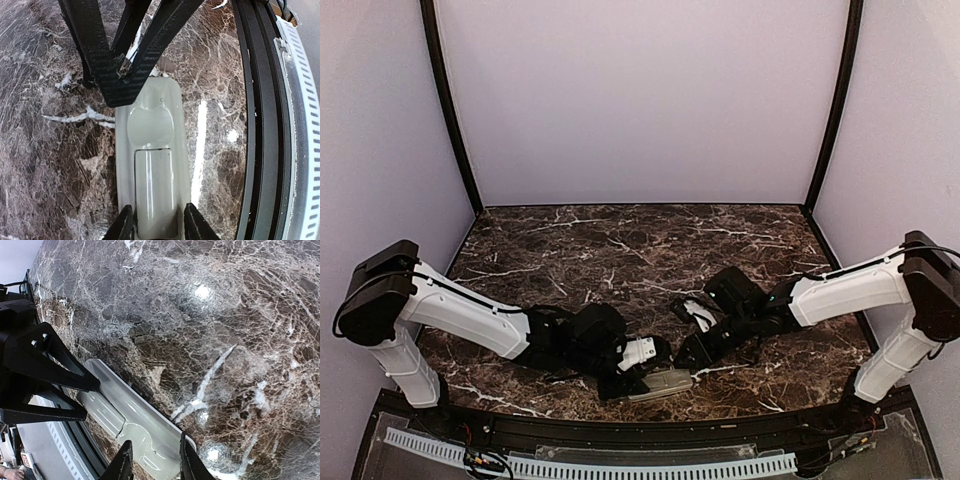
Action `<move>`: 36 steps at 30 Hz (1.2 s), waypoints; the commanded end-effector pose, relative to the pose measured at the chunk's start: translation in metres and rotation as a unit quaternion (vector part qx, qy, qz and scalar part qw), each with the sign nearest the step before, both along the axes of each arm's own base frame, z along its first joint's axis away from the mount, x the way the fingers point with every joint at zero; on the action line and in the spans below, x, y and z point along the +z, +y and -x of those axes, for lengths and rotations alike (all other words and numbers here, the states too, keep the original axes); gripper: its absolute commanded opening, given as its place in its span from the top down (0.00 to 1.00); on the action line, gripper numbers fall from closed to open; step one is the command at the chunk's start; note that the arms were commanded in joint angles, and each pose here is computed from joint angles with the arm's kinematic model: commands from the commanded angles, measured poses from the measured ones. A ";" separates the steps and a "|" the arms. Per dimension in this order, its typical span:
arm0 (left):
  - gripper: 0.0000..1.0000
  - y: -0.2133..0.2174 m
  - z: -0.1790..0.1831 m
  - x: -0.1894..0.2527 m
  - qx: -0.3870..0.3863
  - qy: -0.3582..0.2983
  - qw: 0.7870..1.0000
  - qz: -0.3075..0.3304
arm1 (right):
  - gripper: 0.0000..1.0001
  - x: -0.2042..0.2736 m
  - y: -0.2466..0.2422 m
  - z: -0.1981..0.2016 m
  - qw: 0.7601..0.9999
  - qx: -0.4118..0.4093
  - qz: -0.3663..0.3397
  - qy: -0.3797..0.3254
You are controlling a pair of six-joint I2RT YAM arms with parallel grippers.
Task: Load the batteries into the remote control
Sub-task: Adjust the battery cover on the remote control.
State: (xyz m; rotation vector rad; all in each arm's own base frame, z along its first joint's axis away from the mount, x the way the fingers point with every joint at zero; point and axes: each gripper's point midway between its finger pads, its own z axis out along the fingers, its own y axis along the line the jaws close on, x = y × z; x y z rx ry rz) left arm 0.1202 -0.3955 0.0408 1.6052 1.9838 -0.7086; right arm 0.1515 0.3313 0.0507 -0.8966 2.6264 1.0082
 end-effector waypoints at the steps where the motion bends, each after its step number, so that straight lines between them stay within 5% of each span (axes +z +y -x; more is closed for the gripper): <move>1: 0.67 0.006 0.004 -0.007 -0.003 0.012 1.000 -0.018 | 0.71 0.005 0.009 -0.006 1.000 0.004 -0.014 -0.008; 10: 0.62 0.004 0.006 -0.005 -0.003 0.021 1.000 -0.014 | 0.70 0.008 0.010 -0.007 1.000 0.007 -0.016 -0.009; 17: 0.41 0.004 0.001 0.010 0.003 0.003 1.000 0.006 | 0.71 0.021 0.015 -0.010 1.000 0.009 -0.025 -0.017; 22: 0.33 0.007 -0.005 0.038 0.022 -0.001 0.998 0.051 | 0.95 0.037 0.035 -0.003 0.996 0.025 -0.081 0.018; 28: 0.35 0.033 -0.025 0.067 0.117 0.017 0.986 0.119 | 1.00 0.040 0.068 0.018 0.989 0.076 -0.117 0.054; 36: 0.37 0.085 -0.040 0.066 0.229 -0.005 0.965 0.129 | 1.00 0.044 0.092 0.036 0.983 0.118 -0.125 0.071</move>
